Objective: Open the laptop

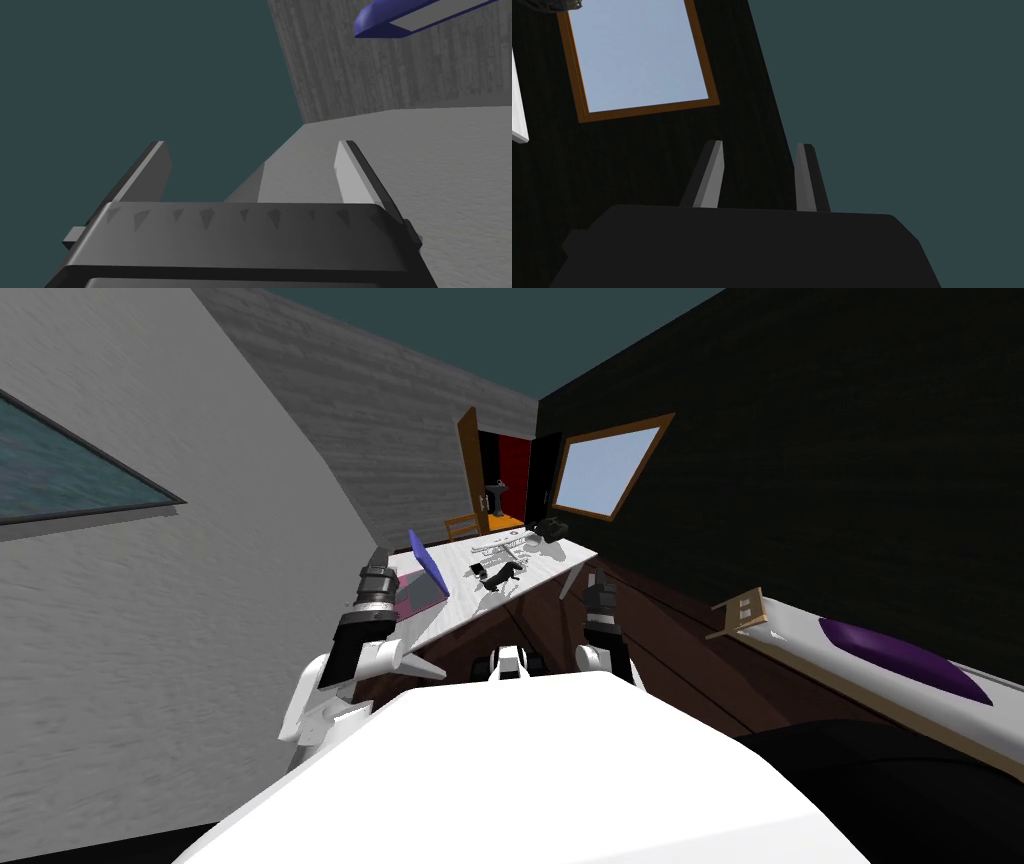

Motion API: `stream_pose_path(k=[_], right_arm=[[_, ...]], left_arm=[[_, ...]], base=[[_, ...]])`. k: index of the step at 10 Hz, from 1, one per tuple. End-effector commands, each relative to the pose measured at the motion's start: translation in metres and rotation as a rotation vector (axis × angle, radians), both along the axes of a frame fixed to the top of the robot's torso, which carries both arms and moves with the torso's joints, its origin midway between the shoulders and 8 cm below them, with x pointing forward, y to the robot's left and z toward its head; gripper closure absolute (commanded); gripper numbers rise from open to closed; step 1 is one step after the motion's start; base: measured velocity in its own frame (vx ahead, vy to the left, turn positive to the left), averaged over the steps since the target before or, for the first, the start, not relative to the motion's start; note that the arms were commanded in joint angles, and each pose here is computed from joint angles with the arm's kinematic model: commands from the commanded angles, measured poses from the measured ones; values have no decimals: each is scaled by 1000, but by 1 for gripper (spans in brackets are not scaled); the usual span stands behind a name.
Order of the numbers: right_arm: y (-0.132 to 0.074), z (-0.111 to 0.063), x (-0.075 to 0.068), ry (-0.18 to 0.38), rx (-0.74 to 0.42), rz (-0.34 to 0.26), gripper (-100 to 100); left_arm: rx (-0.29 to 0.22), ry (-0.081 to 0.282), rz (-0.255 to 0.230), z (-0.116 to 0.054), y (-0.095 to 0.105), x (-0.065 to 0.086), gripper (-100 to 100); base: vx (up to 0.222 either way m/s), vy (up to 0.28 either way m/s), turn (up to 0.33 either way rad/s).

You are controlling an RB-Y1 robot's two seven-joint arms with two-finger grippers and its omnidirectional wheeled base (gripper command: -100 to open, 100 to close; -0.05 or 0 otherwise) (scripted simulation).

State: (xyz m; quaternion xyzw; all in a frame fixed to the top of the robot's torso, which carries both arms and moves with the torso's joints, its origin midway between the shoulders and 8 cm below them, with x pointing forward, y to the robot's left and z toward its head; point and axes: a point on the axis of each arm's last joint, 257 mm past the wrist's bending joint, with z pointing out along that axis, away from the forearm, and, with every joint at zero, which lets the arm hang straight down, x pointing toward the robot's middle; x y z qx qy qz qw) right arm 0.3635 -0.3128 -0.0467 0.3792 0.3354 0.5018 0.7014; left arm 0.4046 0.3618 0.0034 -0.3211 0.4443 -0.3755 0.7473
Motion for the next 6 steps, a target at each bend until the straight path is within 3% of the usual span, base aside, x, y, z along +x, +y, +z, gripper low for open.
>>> stream_pose_path(k=[1,6], right_arm=[[0,0,0,0,0,0,0],[0,0,0,0,0,0,0]], left_arm=[[-18,46,42,-7,16,4,-100],[-47,122,99,-20,39,10,-100]], base=[[42,-73,14],[34,-59,12]])
